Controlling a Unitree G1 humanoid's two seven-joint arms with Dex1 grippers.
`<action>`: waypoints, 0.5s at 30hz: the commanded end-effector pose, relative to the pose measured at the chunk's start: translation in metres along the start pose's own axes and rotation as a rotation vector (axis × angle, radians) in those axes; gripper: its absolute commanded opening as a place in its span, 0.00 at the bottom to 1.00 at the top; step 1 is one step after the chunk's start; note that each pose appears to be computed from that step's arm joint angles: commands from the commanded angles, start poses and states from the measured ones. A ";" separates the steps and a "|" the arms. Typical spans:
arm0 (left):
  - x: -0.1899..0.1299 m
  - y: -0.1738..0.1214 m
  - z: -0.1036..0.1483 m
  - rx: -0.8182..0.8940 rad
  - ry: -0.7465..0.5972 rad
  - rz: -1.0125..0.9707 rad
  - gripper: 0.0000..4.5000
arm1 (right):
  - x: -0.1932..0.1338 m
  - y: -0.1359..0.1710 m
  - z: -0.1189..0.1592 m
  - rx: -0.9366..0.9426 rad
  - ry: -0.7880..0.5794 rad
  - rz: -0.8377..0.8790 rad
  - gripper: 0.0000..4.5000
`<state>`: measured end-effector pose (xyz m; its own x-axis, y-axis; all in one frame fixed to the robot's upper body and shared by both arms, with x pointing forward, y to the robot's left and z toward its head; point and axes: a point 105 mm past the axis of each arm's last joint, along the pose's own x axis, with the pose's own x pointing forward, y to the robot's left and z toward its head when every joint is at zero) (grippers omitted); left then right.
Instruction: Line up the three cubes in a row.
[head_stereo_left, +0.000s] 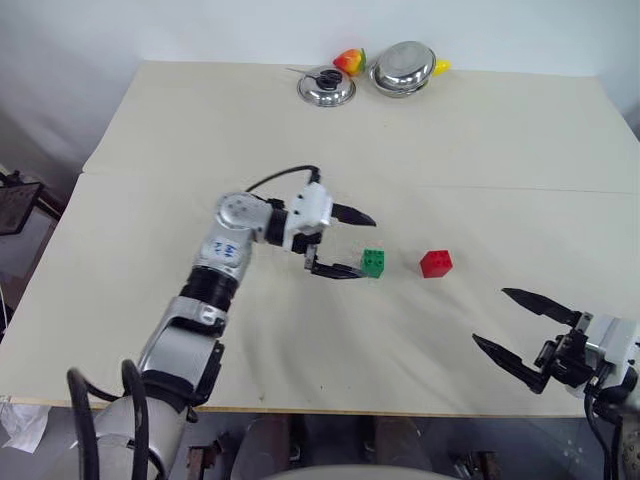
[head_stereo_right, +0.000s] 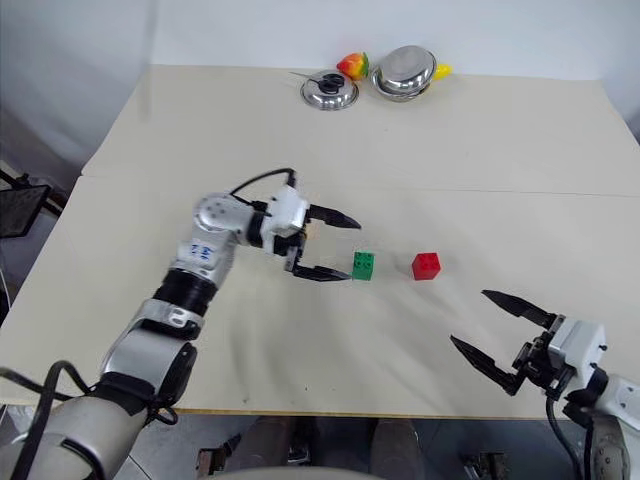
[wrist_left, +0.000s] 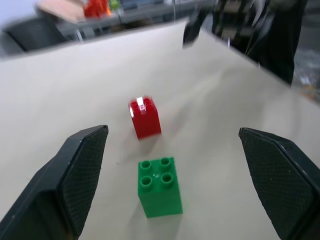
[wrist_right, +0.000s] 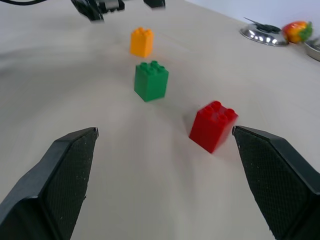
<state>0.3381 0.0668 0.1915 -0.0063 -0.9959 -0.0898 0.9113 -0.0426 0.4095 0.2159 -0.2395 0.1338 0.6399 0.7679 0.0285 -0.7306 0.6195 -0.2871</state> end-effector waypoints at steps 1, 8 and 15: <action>-0.059 0.006 0.001 -0.027 0.001 0.242 0.99 | 0.009 -0.005 0.010 -0.007 -0.050 0.016 1.00; -0.155 -0.043 -0.024 -0.158 0.123 0.690 0.99 | 0.019 -0.011 0.016 -0.027 -0.107 0.003 1.00; -0.203 -0.101 -0.053 -0.295 0.226 0.952 0.99 | 0.018 -0.013 0.012 -0.031 -0.113 -0.036 1.00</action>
<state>0.2714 0.2758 0.1095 0.8109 -0.5810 -0.0702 0.5848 0.8000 0.1340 0.2354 -0.2285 0.1429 0.6213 0.7748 0.1169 -0.7260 0.6253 -0.2861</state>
